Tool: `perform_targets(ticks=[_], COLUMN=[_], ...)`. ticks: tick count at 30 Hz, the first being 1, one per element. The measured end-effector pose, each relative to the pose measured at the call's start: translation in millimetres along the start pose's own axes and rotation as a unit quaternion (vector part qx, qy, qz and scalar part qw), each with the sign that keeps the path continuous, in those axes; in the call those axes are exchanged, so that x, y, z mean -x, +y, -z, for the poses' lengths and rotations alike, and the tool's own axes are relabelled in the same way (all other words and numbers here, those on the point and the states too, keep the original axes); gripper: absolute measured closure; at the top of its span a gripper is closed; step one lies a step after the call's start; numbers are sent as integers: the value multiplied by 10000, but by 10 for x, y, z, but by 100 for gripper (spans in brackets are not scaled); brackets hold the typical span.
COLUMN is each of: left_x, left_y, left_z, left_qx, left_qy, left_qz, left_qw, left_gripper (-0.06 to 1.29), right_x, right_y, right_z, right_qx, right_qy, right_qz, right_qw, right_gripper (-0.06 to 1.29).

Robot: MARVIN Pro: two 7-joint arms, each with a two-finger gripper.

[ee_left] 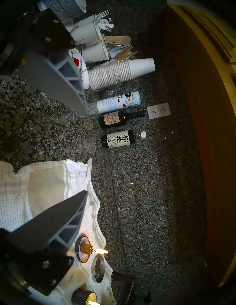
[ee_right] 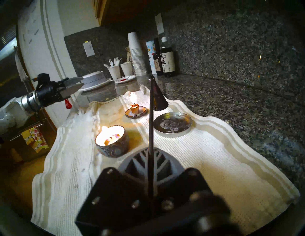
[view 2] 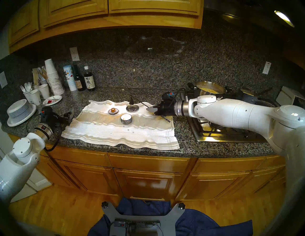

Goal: Put out candle flame

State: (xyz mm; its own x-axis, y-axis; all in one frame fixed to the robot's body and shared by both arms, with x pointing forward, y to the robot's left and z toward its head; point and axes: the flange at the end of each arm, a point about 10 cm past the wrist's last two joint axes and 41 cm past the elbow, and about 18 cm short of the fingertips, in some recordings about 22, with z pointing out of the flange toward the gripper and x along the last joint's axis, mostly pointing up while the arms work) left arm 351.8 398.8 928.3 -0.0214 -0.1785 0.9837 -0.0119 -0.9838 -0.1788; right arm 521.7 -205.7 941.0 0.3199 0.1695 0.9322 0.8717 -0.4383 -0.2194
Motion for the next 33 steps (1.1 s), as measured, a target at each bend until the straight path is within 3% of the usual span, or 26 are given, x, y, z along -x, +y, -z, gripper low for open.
perform_targets(ticks=[8,14,33], left_x=[0,1,1], left_y=[0,0,0], left_z=[0,0,0], left_qx=[0,0,-1], left_qy=[0,-1,-1], left_qz=[0,1,2], left_qw=[10000,10000,10000], left_gripper=[0,0,0], right_x=[58,91,182], right_y=[-152,-257,-319], right_z=[133,174,206], right_qx=[-697,-1023,-1172], right_qy=[33,10,-127], right_qz=[-24,-28,-25], right_qw=[9976,9948,9930], right_gripper=[127,127,127])
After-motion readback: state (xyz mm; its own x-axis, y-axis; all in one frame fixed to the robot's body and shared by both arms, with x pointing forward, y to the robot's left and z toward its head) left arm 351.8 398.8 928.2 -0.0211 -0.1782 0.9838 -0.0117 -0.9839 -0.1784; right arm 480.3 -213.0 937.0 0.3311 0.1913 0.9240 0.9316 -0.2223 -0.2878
